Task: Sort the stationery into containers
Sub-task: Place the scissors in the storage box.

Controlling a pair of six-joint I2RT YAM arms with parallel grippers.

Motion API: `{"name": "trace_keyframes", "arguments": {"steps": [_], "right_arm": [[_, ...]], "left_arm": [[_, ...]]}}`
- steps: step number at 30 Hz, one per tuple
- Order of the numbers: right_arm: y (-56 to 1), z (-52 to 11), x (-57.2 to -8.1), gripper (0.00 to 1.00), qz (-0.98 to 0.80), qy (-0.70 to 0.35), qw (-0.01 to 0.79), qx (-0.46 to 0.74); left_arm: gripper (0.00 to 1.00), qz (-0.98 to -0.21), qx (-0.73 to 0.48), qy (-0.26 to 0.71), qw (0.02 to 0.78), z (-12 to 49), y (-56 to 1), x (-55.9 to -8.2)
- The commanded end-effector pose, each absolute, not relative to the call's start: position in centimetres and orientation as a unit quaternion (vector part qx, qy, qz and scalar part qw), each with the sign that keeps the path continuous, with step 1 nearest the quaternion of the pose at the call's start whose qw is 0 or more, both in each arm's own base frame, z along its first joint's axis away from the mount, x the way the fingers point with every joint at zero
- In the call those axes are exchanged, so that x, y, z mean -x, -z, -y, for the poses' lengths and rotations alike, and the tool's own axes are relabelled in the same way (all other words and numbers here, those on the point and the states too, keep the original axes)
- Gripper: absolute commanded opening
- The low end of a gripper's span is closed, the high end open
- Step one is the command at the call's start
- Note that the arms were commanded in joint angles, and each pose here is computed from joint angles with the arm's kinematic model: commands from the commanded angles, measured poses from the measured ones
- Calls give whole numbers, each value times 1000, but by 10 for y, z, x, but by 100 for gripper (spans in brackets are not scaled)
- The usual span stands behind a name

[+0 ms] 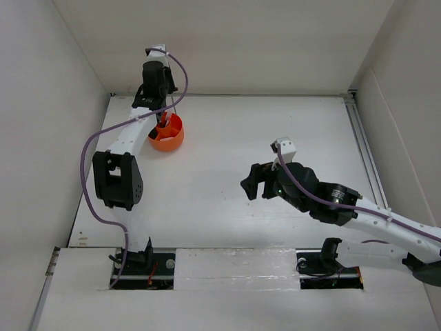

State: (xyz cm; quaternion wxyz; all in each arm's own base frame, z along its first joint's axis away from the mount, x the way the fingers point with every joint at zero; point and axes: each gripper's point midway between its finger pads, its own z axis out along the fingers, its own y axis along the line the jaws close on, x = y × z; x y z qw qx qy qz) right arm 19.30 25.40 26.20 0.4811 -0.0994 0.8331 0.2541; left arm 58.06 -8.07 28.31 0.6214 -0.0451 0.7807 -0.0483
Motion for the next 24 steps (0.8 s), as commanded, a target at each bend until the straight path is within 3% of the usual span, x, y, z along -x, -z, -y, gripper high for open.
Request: {"name": "trace_keyframes", "arguments": {"steps": [1, 24], "right_arm": [[-278, -256, -194, 89, -819, -281, 493, 86], [-295, -228, -175, 91, -803, -309, 502, 82]], "left_arm": [[0, -759, 48, 36, 649, 77, -300, -588], [0, -797, 56, 0, 602, 66, -237, -583]]}}
